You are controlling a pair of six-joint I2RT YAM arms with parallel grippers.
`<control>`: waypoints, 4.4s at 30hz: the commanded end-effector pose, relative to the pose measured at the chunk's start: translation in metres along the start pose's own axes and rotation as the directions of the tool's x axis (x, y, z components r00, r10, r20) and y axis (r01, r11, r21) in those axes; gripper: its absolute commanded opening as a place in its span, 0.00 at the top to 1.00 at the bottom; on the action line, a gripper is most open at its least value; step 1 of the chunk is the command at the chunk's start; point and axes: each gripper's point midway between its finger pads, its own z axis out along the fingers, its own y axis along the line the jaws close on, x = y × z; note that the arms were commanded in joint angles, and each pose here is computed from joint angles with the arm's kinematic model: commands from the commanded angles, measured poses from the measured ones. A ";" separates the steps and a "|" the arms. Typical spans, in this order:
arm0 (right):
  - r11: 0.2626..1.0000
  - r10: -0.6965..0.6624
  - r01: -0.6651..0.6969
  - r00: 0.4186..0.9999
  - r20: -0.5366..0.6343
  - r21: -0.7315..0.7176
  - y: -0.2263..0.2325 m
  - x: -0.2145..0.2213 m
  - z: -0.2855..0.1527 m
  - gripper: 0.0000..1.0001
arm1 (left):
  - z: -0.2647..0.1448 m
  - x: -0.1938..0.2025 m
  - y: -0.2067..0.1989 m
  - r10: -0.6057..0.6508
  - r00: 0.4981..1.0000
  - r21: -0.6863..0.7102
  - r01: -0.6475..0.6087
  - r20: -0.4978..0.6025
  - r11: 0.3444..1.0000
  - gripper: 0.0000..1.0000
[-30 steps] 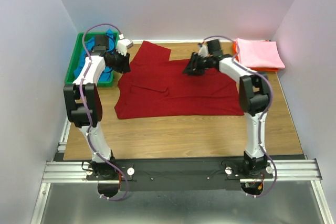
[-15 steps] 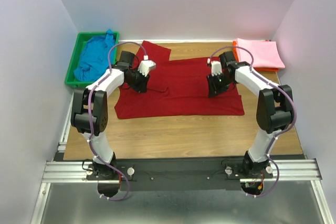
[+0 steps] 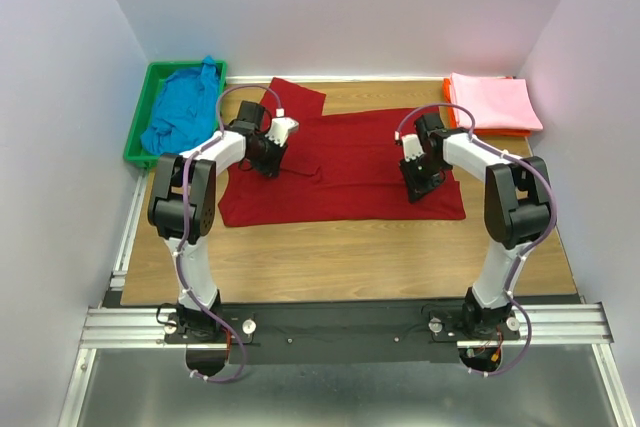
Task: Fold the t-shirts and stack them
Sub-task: Fold the tshirt
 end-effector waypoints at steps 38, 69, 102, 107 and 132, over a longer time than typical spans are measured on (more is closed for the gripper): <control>0.967 -0.162 0.154 0.987 0.021 0.202 -0.049 -0.020 -0.019 0.63 | -0.057 -0.016 -0.023 0.198 0.980 0.006 -0.198 0.027 0.980 0.56; 0.951 -0.308 0.303 0.936 -0.170 -0.056 0.036 0.095 -0.034 0.57 | -0.086 0.166 -0.056 0.347 0.879 0.156 -0.312 -0.327 0.937 0.58; 0.972 -0.236 0.236 0.972 -0.001 -0.018 -0.007 0.026 -0.041 0.42 | -0.098 0.098 -0.014 0.277 0.947 0.097 -0.265 -0.159 0.959 0.52; 0.980 -0.198 0.191 0.969 0.149 0.060 -0.058 -0.048 -0.073 0.28 | -0.111 0.009 0.018 0.309 0.951 0.017 -0.309 -0.017 0.951 0.49; 0.941 -0.319 0.296 0.937 0.143 0.162 -0.166 -0.138 0.003 0.37 | -0.014 -0.129 0.143 0.001 0.964 -0.077 0.020 0.265 0.997 0.47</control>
